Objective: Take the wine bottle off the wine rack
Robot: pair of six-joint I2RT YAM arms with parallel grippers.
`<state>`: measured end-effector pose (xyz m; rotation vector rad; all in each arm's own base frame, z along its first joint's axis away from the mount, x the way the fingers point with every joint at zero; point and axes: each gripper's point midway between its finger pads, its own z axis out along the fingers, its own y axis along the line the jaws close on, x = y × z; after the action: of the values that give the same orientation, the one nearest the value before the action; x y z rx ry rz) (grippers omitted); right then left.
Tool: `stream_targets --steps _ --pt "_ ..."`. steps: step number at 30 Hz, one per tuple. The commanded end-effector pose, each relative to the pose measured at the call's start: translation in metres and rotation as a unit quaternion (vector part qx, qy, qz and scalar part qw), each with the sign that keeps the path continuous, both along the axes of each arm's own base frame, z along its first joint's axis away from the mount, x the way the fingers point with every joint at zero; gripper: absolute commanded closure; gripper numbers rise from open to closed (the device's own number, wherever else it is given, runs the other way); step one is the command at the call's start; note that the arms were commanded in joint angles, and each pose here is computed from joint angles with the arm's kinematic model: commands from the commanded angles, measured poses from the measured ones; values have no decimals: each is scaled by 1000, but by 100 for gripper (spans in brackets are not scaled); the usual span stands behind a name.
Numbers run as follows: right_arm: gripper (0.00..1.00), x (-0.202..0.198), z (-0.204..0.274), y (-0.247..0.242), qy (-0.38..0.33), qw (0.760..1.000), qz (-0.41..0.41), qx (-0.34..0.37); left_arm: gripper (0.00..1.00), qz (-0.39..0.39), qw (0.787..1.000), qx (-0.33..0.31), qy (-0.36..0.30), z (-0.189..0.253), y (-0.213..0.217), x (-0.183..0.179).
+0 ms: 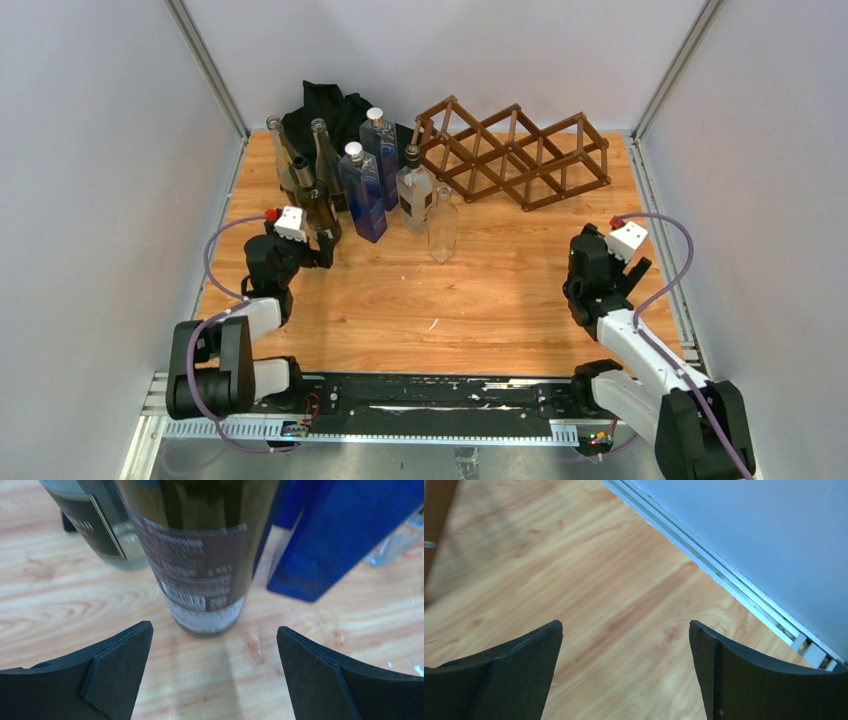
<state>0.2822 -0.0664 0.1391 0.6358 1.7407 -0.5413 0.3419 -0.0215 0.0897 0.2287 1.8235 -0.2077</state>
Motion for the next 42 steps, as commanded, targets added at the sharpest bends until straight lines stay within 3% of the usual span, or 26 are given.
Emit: stream_targets --steps 1,10,12,15,18,25,27,30,32,36,42 --pt "0 -2 -15 -23 -55 997 -49 23 0 31 994 -5 -101 27 10 17" --pt "0 19 -13 -31 -44 999 -24 -9 0 66 994 38 -79 12 10 16" --pt "0 20 -12 -30 -46 999 -15 -12 0 58 989 27 -130 21 4 11" --pt "0 26 -11 -20 -40 998 31 -24 0 67 993 39 -90 13 9 13" --pt "0 18 -36 -17 7 999 42 -31 0 75 991 28 -106 17 9 17" --pt "0 38 -44 -4 6 994 93 -62 0 73 992 32 -96 15 9 17" --pt "0 48 -45 2 5 989 123 -82 0 69 992 31 -97 15 8 18" --pt "0 64 -61 34 30 968 236 -81 0 69 993 31 -96 15 8 18" --pt "0 63 -58 28 -4 970 223 -100 0 70 992 30 -96 15 8 18" --pt "0 62 -62 30 25 971 220 -95 0 134 987 18 -90 14 27 18" --pt "0 62 -61 29 21 971 219 -98 0 135 987 19 -89 14 28 18"
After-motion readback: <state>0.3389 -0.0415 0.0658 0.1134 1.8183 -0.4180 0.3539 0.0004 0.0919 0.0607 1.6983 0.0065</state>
